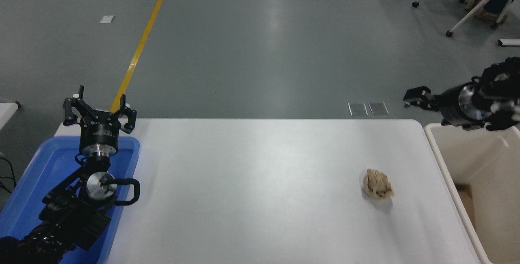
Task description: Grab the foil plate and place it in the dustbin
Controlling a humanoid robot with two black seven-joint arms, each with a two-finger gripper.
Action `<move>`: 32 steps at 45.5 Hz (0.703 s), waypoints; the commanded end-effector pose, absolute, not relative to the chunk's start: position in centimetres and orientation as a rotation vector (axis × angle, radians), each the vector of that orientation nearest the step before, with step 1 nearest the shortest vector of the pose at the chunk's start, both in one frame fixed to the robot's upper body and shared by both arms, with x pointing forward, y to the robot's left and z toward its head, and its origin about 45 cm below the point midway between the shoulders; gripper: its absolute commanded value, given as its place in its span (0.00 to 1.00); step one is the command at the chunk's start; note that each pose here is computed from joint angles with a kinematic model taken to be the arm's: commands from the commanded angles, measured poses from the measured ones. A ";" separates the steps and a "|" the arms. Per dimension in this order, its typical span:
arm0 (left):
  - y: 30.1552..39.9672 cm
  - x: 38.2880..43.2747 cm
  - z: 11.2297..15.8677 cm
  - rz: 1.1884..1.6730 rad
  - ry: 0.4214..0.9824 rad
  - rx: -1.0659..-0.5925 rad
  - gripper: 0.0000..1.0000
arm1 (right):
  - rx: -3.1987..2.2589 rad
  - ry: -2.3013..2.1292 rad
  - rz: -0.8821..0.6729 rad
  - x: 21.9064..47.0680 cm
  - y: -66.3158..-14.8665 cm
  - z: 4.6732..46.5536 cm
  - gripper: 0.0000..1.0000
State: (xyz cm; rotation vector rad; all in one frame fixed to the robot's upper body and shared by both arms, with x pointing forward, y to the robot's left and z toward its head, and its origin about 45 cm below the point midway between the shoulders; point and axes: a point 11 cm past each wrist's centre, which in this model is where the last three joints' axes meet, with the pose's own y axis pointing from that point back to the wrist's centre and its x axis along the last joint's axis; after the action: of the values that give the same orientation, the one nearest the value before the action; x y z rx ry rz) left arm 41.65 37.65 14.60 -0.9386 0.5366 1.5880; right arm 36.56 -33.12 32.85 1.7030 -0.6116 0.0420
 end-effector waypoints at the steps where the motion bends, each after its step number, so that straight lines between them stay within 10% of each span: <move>1: 37.67 41.64 14.60 1.589 0.536 -0.938 0.99 | 1.845 -0.446 0.023 33.5 -31.4 38.5 1.00; 32: 37.63 41.66 14.63 1.587 0.537 -0.939 0.99 | 1.938 -0.455 0.067 32.6 -32.2 43.5 1.00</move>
State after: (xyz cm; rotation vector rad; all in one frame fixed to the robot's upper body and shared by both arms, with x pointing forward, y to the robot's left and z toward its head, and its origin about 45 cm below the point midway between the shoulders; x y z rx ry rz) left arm 41.64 37.70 14.61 -0.9379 0.5357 1.5888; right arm 32.71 -31.99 42.80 1.9293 -0.4499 0.0597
